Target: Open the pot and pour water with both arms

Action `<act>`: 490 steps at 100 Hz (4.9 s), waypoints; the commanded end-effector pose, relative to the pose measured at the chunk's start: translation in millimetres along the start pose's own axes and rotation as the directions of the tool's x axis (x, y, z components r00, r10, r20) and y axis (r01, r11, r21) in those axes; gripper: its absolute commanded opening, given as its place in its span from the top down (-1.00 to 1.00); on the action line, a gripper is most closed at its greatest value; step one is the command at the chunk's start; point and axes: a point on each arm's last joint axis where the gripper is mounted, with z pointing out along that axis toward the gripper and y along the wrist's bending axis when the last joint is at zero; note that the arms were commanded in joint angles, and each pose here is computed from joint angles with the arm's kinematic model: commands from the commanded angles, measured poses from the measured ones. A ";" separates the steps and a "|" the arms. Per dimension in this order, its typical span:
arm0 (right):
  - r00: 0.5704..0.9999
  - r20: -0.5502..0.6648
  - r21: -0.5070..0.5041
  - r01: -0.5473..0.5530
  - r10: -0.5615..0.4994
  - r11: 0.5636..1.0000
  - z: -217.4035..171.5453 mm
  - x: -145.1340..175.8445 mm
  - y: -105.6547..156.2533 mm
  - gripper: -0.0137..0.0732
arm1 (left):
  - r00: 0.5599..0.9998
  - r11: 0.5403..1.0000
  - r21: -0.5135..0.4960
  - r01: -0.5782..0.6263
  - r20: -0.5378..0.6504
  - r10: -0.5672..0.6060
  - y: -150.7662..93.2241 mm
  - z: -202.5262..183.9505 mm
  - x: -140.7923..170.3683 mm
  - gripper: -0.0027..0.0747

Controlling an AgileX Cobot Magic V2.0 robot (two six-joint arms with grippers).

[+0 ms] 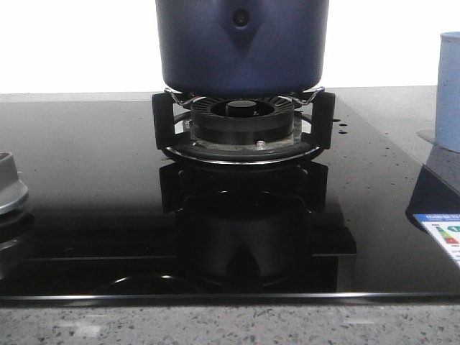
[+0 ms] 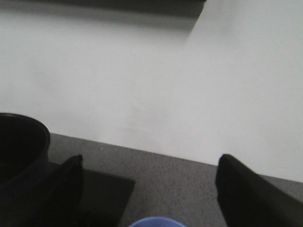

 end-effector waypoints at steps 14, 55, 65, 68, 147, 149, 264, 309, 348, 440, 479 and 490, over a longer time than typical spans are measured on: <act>0.985 0.169 -0.039 -0.004 0.011 0.999 -30.6 -32.1 11.1 0.49 | 0.996 0.996 0.088 -0.002 0.092 -0.006 9.5 35.5 -30.8 0.17; 0.976 0.199 -0.084 0.106 -0.088 0.991 -44.7 -37.5 22.1 0.84 | 0.999 0.981 0.194 -0.002 0.045 -0.007 31.1 112.2 -20.4 0.17; 0.976 0.199 -0.084 0.106 -0.088 0.991 -44.7 -37.5 22.1 0.84 | 0.999 0.979 0.202 -0.005 0.042 -0.004 35.0 121.7 -18.6 0.17; 0.976 0.198 -0.082 0.108 -0.090 0.991 -44.7 -37.4 22.0 0.84 | 0.999 0.980 0.201 -0.005 0.038 -0.003 37.0 124.1 -16.4 0.17; 0.990 0.112 -0.096 0.093 -0.082 0.991 -40.5 -8.4 23.4 0.84 | 0.995 0.945 0.311 -0.104 0.028 0.100 30.4 131.0 -7.0 0.17; 0.990 0.112 -0.096 0.093 -0.082 0.991 -40.5 -8.4 23.4 0.84 | 0.994 0.944 0.313 -0.107 0.028 0.103 29.7 131.3 -6.9 0.17; 0.990 0.113 -0.098 0.093 -0.082 0.991 -40.5 -8.5 23.6 0.84 | 0.985 0.952 0.287 -0.111 0.160 0.067 17.0 118.8 -45.2 -0.63; 0.988 0.123 -0.172 0.110 -0.089 0.979 -59.6 -12.3 34.5 0.84 | 0.978 0.978 0.017 -0.207 0.043 0.206 -18.8 -25.3 -107.6 0.98; 0.984 0.094 -0.346 0.174 -0.150 0.922 -90.2 -1.9 55.8 0.83 | 0.955 0.849 -0.493 -0.192 0.107 0.278 -88.9 -125.5 -3.2 0.98; 0.980 0.129 -0.291 0.185 -0.153 0.939 -101.2 3.5 54.0 0.83 | 0.948 0.857 -0.507 -0.090 0.221 0.230 -121.6 -151.1 81.2 0.98; 0.980 0.129 -0.291 0.185 -0.153 0.939 -101.2 3.5 54.0 0.83 | 0.960 0.747 -0.644 -0.168 0.063 0.271 -107.6 -156.9 91.0 0.98; 0.980 0.129 -0.291 0.185 -0.153 0.939 -101.2 3.5 54.0 0.83 | 0.974 0.625 -0.768 -0.135 0.014 0.228 -91.8 -165.9 101.0 0.98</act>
